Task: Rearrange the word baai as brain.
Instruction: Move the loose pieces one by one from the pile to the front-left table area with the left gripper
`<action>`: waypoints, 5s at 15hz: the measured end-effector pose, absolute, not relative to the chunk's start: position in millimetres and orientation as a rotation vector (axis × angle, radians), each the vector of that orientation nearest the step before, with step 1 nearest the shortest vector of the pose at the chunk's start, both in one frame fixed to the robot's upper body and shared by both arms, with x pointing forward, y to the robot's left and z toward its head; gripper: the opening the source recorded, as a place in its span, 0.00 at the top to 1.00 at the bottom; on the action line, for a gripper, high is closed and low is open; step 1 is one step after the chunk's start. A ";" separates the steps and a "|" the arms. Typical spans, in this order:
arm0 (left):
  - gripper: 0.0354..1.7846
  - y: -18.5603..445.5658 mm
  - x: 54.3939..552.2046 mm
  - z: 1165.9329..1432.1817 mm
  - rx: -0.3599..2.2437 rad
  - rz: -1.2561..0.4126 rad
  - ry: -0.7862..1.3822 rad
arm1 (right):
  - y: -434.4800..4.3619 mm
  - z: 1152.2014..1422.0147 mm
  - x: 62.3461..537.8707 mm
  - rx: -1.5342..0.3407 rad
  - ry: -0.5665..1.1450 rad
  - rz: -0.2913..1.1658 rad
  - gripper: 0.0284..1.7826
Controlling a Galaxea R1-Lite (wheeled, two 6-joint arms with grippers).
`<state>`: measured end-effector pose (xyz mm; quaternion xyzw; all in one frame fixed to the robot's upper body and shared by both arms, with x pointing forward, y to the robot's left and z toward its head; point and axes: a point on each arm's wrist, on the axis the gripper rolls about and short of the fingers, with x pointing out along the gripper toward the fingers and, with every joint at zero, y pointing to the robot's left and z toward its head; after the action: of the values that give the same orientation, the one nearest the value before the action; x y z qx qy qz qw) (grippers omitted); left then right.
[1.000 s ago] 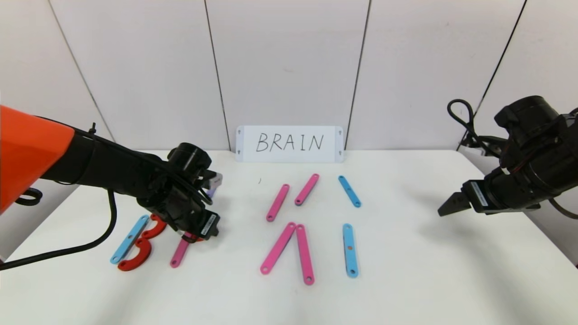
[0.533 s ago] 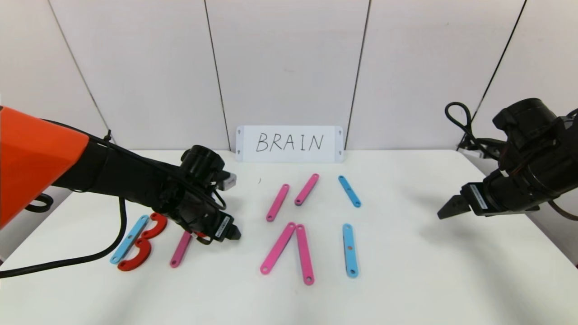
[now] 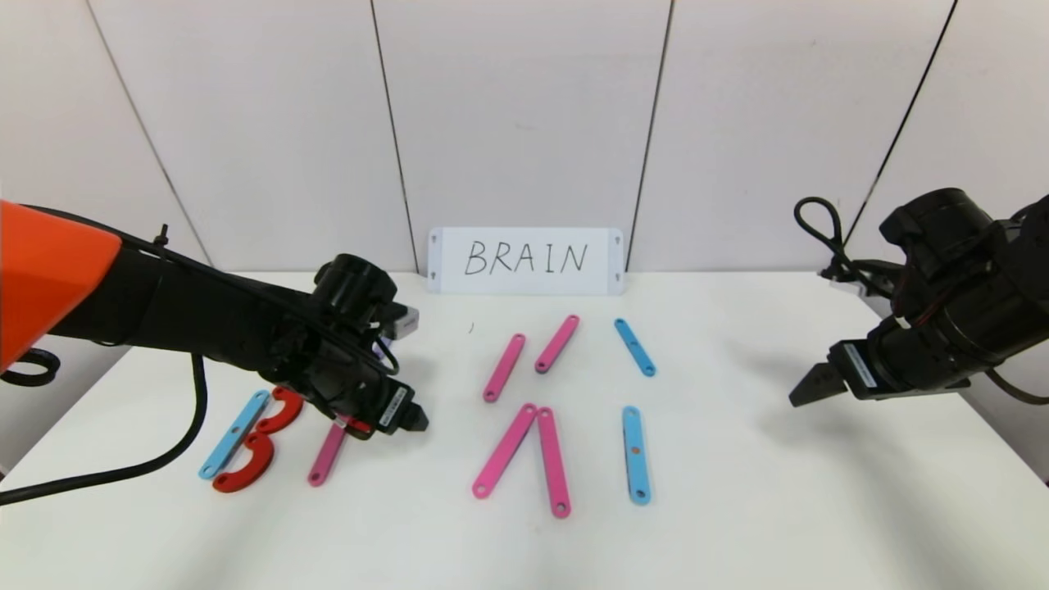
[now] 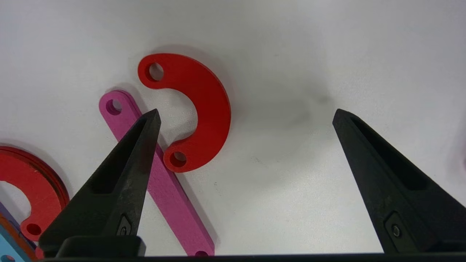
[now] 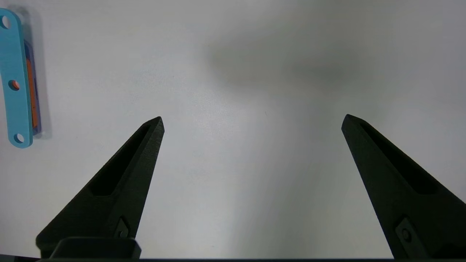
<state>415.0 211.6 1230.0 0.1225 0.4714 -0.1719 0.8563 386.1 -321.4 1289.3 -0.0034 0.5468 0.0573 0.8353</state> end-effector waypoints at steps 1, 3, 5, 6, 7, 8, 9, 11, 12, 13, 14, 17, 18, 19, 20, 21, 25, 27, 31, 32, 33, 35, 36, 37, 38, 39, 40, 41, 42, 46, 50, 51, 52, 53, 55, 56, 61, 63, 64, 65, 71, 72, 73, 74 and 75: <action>0.07 213.7 417.1 1235.7 0.243 -0.355 0.969 | -320.4 1288.3 386.0 -0.009 1.161 0.125 0.04; 0.07 214.5 421.4 1241.6 0.230 -0.350 0.936 | -319.6 1287.2 385.7 -0.022 1.165 0.128 0.04; 0.06 213.7 427.1 1241.8 0.222 -0.345 0.912 | -319.6 1286.5 385.4 -0.035 1.168 0.117 0.04; 0.06 213.4 431.3 1241.0 0.220 -0.339 0.899 | -319.7 1286.4 385.4 -0.036 1.168 0.115 0.04; 0.06 214.8 435.0 1239.5 0.219 -0.332 0.896 | -319.7 1286.4 385.6 -0.037 1.165 0.115 0.04; 0.06 219.3 438.5 1238.3 0.217 -0.320 0.898 | -319.8 1286.4 386.8 -0.036 1.153 0.113 0.04; 0.06 224.7 441.8 1238.9 0.211 -0.304 0.897 | -319.9 1285.8 387.9 -0.036 1.140 0.111 0.04; 0.06 232.2 445.2 1240.1 0.209 -0.271 0.895 | -320.1 1284.3 388.7 -0.039 1.127 0.108 0.04; 0.06 233.6 445.8 1239.8 0.217 -0.249 0.897 | -320.2 1284.0 388.7 -0.039 1.127 0.107 0.04; 0.06 234.4 446.2 1239.8 0.224 -0.235 0.896 | -320.2 1283.7 388.6 -0.039 1.127 0.107 0.04; 0.06 234.9 446.3 1239.9 0.225 -0.232 0.896 | -320.2 1283.6 388.6 -0.038 1.127 0.107 0.04; 0.06 235.4 446.8 1238.9 0.229 -0.229 0.899 | -320.7 1284.8 388.3 -0.037 1.118 0.105 0.04; 0.06 235.9 446.8 1238.0 0.235 -0.229 0.905 | -321.1 1285.4 388.1 -0.035 1.116 0.103 0.04; 0.06 236.7 447.3 1236.6 0.246 -0.222 0.908 | -321.4 1285.8 388.1 -0.034 1.114 0.102 0.04; 0.06 237.6 447.8 1235.4 0.255 -0.208 0.911 | -321.4 1286.1 388.0 -0.034 1.113 0.102 0.04; 0.06 238.2 448.3 1234.4 0.261 -0.199 0.914 | -321.7 1286.4 388.0 -0.034 1.112 0.101 0.04; 0.06 242.9 449.5 1231.2 0.275 -0.193 0.929 | -322.3 1287.6 387.7 -0.031 1.107 0.099 0.04; 0.06 243.8 449.7 1229.7 0.278 -0.193 0.935 | -322.4 1288.4 387.7 -0.031 1.104 0.099 0.04; 0.06 245.5 448.3 1228.6 0.281 -0.189 0.954 | -322.8 1288.5 387.7 -0.030 1.103 0.098 0.04; 0.06 245.5 448.2 1228.6 0.281 -0.190 0.955 | -322.6 1288.5 387.7 -0.030 1.103 0.099 0.04; 0.06 245.5 448.3 1228.7 0.281 -0.189 0.955 | -322.4 1288.1 387.5 -0.031 1.105 0.099 0.04; 0.06 245.3 449.2 1228.8 0.280 -0.190 0.949 | -321.5 1287.8 387.0 -0.033 1.107 0.103 0.04; 0.06 244.7 450.9 1229.5 0.267 -0.186 0.938 | -320.6 1287.5 386.8 -0.035 1.108 0.106 0.04; 0.06 243.5 452.8 1231.0 0.257 -0.188 0.922 | -320.3 1287.0 386.4 -0.037 1.111 0.107 0.04; 0.06 242.1 455.6 1232.7 0.252 -0.190 0.897 | -320.1 1287.4 386.0 -0.037 1.110 0.107 0.04; 0.06 240.9 459.4 1233.9 0.248 -0.192 0.864 | -320.0 1287.9 385.4 -0.037 1.108 0.108 0.04; 0.06 239.3 464.2 1233.9 0.246 -0.193 0.829 | -319.9 1288.3 384.8 -0.038 1.107 0.109 0.04; 0.06 238.0 469.8 1233.9 0.242 -0.192 0.798 | -319.9 1288.7 384.7 -0.038 1.105 0.109 0.04; 0.06 236.8 475.4 1233.6 0.240 -0.191 0.781 | -320.4 1288.8 384.7 -0.037 1.104 0.108 0.04; 0.06 233.2 497.8 1231.9 0.201 -0.167 0.751 | -323.0 1288.2 386.0 -0.031 1.104 0.101 0.04; 0.06 241.0 508.6 1229.0 0.162 -0.125 0.791 | -323.0 1287.3 386.4 -0.031 1.107 0.100 0.04; 0.06 242.8 510.5 1230.8 0.146 -0.112 0.791 | -323.0 1287.2 386.3 -0.031 1.108 0.101 0.04; 0.06 244.1 512.3 1232.9 0.131 -0.101 0.791 | -323.0 1287.2 386.3 -0.031 1.108 0.101 0.04; 0.06 244.5 513.2 1233.4 0.121 -0.092 0.800 | -323.0 1287.1 386.3 -0.031 1.108 0.102 0.04; 0.06 243.8 517.3 1234.9 0.090 -0.050 0.812 | -322.6 1286.6 386.3 -0.031 1.110 0.103 0.04; 0.06 242.6 519.1 1235.7 0.072 -0.030 0.822 | -322.6 1286.6 386.3 -0.031 1.110 0.103 0.04; 0.06 231.8 523.4 1233.8 -0.010 -0.002 0.929 | -322.4 1286.7 386.4 -0.032 1.109 0.103 0.04; 0.06 230.6 525.7 1232.2 -0.019 -0.019 0.932 | -322.4 1286.4 386.3 -0.032 1.110 0.103 0.04; 0.06 230.5 526.6 1231.4 -0.017 -0.021 0.933 | -322.4 1286.2 386.1 -0.032 1.112 0.103 0.04; 0.06 230.6 527.7 1231.4 -0.016 -0.023 0.930 | -322.4 1286.1 386.1 -0.032 1.112 0.104 0.04; 0.06 240.5 534.2 1232.7 -0.019 -0.005 0.920 | -322.0 1285.6 386.2 -0.033 1.113 0.104 0.04; 0.06 241.7 535.0 1233.0 -0.018 -0.004 0.918 | -321.9 1285.6 386.2 -0.033 1.113 0.105 0.04; 0.06 242.7 535.6 1232.7 -0.019 -0.002 0.918 | -322.0 1285.6 386.3 -0.033 1.113 0.104 0.04; 0.06 243.4 536.2 1232.3 -0.020 -0.001 0.918 | -322.0 1285.6 386.2 -0.033 1.113 0.104 0.04; 0.06 243.5 536.7 1231.1 -0.019 0.000 0.921 | -322.0 1285.6 386.2 -0.033 1.113 0.104 0.04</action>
<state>536.7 243.5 1231.1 -0.0093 0.4442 0.0001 0.8959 386.2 -322.0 1285.6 -0.0157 0.5281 0.0493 0.8476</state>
